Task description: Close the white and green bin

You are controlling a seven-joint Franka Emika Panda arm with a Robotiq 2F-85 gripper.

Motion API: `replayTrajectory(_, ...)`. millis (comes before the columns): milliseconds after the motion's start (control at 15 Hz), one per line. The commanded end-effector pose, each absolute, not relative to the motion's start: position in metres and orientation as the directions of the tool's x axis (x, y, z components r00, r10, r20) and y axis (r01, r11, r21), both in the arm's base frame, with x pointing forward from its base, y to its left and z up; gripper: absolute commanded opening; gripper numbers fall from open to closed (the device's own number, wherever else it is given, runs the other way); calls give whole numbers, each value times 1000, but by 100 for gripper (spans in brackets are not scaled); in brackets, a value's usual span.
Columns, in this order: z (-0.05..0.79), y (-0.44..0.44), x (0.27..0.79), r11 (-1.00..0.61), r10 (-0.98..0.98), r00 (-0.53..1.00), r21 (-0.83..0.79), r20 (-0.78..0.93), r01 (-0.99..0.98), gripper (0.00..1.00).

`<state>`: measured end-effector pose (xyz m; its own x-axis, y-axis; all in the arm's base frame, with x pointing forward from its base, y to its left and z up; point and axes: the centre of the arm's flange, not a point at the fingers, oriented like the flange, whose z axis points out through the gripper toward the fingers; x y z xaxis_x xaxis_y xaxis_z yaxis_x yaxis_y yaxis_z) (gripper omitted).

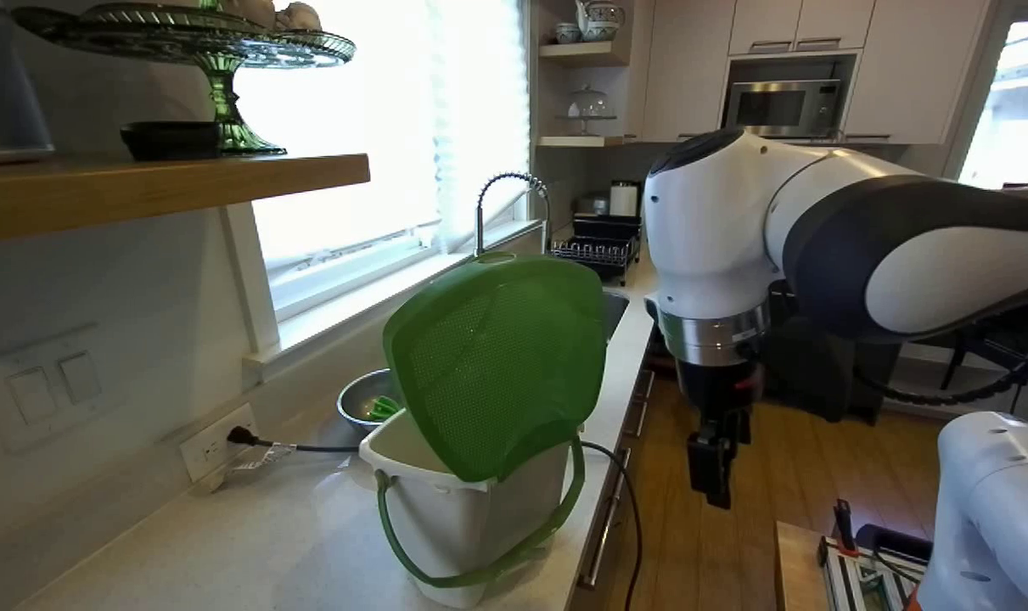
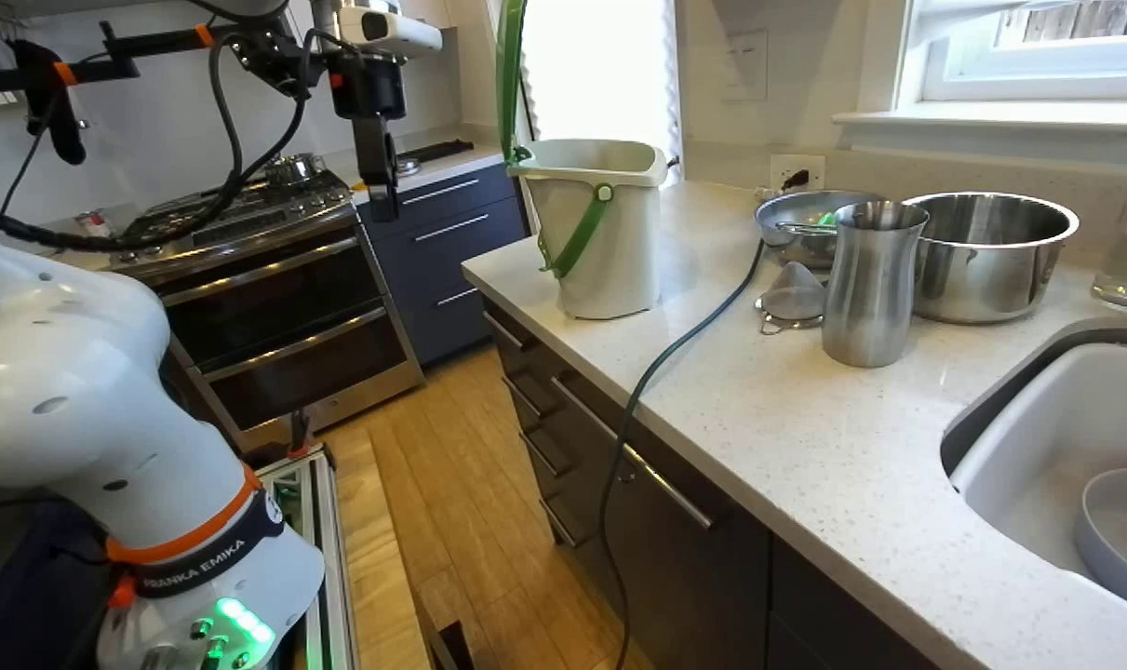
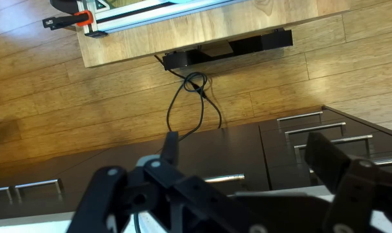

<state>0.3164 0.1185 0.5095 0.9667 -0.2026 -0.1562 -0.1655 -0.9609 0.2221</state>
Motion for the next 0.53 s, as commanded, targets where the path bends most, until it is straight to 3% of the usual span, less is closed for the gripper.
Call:
replayTrajectory(0,542,125,315,-968,-162,986,201,-43,-151,100)
replayTrajectory(467,630,165,319,-986,-102,936,90,336,-140,100)
